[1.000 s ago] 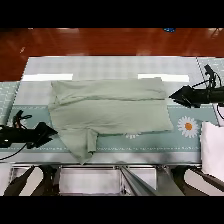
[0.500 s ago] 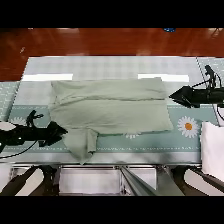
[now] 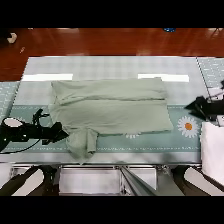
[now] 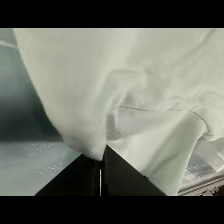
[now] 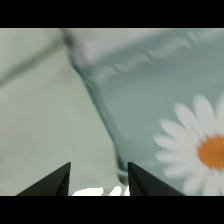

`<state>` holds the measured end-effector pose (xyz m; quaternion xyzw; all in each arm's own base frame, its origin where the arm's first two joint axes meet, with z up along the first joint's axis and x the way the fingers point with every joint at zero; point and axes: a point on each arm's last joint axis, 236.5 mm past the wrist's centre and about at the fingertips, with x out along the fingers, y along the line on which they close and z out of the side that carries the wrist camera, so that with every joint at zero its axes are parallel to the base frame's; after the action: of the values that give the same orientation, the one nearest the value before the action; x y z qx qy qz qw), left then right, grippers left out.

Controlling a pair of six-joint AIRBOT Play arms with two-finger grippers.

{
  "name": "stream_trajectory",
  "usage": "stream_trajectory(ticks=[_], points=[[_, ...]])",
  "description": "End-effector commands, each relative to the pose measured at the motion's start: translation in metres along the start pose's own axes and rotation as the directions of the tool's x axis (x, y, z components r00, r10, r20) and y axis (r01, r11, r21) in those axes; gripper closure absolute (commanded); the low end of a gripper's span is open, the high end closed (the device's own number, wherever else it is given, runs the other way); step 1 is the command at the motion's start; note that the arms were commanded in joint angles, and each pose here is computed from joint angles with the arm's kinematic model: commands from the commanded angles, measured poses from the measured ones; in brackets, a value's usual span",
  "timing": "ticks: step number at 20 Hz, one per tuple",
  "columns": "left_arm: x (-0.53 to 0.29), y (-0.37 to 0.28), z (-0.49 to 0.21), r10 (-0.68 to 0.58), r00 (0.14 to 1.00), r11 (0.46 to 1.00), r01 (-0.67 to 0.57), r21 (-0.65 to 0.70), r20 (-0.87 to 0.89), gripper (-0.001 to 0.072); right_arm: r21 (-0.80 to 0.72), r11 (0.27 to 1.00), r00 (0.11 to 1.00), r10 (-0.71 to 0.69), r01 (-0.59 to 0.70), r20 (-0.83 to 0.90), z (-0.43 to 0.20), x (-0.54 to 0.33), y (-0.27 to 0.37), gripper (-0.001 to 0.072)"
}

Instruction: Fold the shirts.

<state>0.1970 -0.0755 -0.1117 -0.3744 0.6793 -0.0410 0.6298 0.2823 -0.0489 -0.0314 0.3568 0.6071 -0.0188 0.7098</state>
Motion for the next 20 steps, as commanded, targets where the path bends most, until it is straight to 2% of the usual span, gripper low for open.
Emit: stream_trajectory(ticks=[1,4,7,14,18,19,20], points=[[-0.003,-0.007,0.004,-0.017,1.000,1.000,0.016,0.009,0.005,0.0685,0.113,0.991,0.990,-0.050,0.065,-0.128,-0.045,0.019,-0.036,0.0300],[-0.004,-0.011,0.005,-0.033,0.999,0.999,0.033,0.001,0.010,0.0686,0.146,0.989,0.983,-0.009,0.037,-0.185,-0.060,0.039,-0.037,0.0300],[-0.004,-0.012,0.005,-0.036,0.999,0.999,0.036,-0.001,0.012,0.0685,0.116,0.992,0.982,-0.020,0.043,-0.188,-0.058,0.051,-0.031,0.0300],[-0.004,-0.012,0.005,-0.036,0.999,0.999,0.036,-0.001,0.011,0.0685,0.127,0.991,0.976,0.069,-0.044,-0.207,-0.055,0.085,0.008,0.0300],[-0.004,-0.012,0.006,-0.035,0.999,0.999,0.035,0.000,0.012,0.0685,0.091,0.995,0.961,0.067,-0.044,-0.267,-0.069,0.100,0.021,0.0301],[-0.004,-0.012,0.005,-0.036,0.999,0.999,0.036,0.000,0.011,0.0686,0.083,0.995,0.962,0.075,-0.055,-0.263,-0.068,0.102,0.025,0.0365],[-0.004,-0.012,0.006,-0.036,0.999,0.999,0.036,0.000,0.012,0.0685,0.045,0.996,0.961,0.088,-0.079,-0.261,-0.066,0.100,0.032,0.0591]])
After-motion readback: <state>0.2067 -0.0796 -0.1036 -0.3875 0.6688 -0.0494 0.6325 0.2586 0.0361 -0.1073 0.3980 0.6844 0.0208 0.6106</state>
